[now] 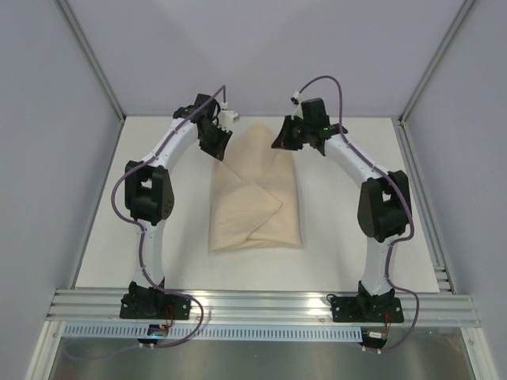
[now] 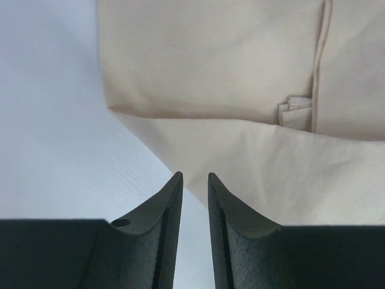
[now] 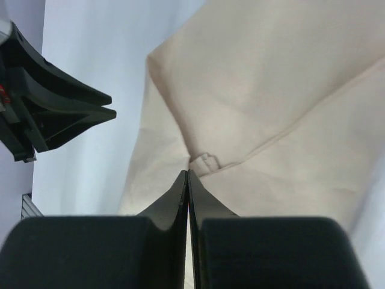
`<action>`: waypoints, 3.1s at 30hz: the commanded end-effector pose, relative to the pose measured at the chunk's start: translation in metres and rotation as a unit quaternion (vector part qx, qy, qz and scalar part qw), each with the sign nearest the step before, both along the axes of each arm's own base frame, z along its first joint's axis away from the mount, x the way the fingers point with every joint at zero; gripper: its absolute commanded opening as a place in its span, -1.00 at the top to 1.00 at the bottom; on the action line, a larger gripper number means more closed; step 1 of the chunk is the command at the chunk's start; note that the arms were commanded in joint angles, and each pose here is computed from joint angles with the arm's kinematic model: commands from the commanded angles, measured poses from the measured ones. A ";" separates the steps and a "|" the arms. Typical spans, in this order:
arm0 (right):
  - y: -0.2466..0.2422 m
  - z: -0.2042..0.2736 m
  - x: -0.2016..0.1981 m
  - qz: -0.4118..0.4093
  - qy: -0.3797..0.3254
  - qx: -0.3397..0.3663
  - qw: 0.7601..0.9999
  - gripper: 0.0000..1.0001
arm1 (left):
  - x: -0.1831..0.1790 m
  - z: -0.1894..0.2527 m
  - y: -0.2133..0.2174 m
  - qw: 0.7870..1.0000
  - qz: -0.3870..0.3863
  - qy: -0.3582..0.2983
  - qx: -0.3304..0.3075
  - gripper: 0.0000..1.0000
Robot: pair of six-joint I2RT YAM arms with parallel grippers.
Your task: Prepare the surgical pack
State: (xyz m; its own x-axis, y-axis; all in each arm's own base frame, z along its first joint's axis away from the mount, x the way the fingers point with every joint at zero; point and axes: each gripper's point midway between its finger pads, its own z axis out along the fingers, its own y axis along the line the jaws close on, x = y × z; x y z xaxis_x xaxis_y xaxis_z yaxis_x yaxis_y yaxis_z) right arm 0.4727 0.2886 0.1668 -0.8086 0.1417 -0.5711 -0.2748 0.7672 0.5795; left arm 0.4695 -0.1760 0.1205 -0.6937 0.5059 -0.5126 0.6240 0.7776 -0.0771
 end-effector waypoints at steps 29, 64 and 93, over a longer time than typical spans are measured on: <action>-0.111 -0.059 0.032 -0.086 0.038 -0.090 0.992 0.55 | 0.036 -0.008 0.033 0.989 0.130 -0.043 0.054 -0.05; -0.072 -0.032 0.079 -0.032 -0.019 -0.002 0.999 0.99 | 0.055 0.015 0.016 0.991 0.089 -0.082 -0.054 1.00; -0.090 -0.021 -0.104 0.022 -0.050 -0.006 0.998 0.99 | -0.122 0.035 0.017 0.985 -0.131 -0.052 -0.095 1.00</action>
